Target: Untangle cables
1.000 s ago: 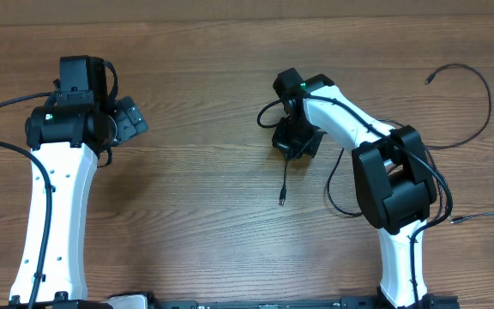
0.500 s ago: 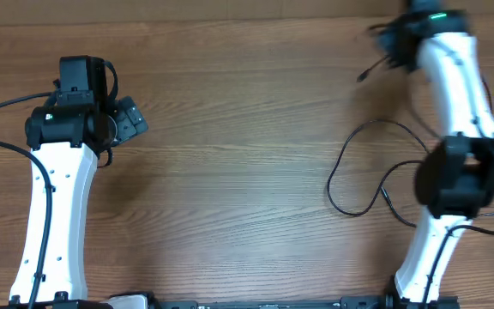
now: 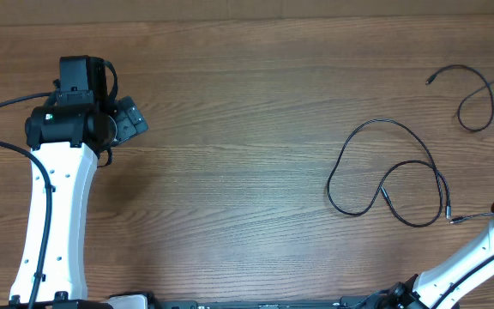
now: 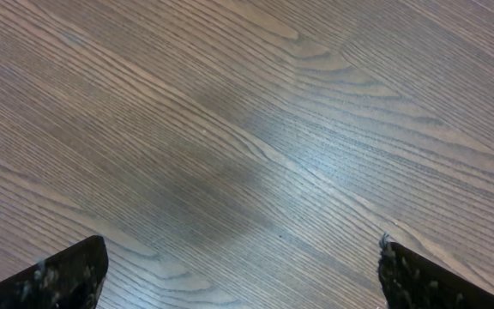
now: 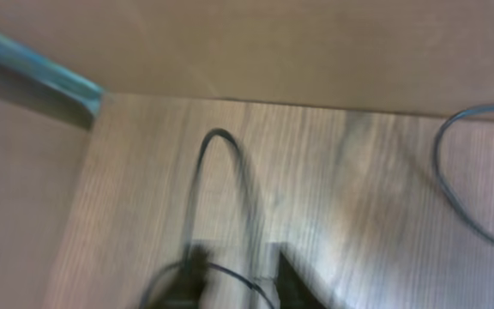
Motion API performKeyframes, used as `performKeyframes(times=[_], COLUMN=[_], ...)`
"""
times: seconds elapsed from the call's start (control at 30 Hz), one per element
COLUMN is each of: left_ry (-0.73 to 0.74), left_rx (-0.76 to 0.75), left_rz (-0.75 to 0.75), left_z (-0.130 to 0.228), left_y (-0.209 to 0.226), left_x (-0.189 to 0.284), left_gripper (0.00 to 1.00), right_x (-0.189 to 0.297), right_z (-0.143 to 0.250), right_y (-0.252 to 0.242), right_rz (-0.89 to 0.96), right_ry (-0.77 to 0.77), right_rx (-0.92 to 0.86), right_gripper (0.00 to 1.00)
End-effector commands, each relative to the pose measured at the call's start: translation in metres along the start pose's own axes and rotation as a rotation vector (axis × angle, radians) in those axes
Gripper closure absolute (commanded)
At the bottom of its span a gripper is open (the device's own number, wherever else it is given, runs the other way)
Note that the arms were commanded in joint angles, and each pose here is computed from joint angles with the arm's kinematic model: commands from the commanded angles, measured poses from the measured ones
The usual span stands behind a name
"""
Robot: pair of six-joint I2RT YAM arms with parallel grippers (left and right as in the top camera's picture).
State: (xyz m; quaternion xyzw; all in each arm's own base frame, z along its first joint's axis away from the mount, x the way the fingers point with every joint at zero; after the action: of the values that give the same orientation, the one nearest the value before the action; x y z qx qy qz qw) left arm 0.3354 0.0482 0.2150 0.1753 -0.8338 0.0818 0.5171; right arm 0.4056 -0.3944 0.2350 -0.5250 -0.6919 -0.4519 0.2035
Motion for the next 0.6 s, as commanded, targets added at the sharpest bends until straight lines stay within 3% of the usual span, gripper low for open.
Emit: performKeyframes(times=[0.0,0.07,0.1,0.37,0.57], left_ry=[0.008,0.008,0.008,0.008,0.008], left_rx=[0.018,0.018,0.018,0.018,0.018], left_rz=[0.002,0.002,0.002,0.002,0.002], left_z=[0.001,0.001,0.001,0.001,0.001], left_y=[-0.001,-0.001,-0.001,-0.001,-0.001], left_x=[-0.002,-0.002,-0.002,-0.002,-0.002], left_gripper=[0.00,0.00,0.00,0.00,0.00], right_x=[0.000,0.000,0.000,0.019,0.073], right_z=[-0.001,0.002,0.004,0.053,0.092], right_y=[-0.001,-0.002,-0.002,0.026,0.051], right_rz=[0.002,0.008,0.010,-0.112,-0.191], right_ry=[0.004,0.013,0.018,0.186,0.243], right_rx=[0.015,0.020,0.024,0.271,0.433], right_gripper=[0.22,0.02,0.00,0.00,0.00])
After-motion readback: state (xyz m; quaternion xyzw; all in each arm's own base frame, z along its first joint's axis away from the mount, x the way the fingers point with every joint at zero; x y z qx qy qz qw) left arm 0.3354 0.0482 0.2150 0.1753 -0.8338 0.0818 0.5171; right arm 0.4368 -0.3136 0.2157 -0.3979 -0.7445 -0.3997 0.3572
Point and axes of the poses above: each gripper's point midway between its finger pads, its own x axis back along the fingers, its own y axis along the line the jaws close on, z = x × y, the point moved 1 cm from there along x, back along the fingers, and after that the axes turned 11 degrees about -x, right-handed, at the moved point
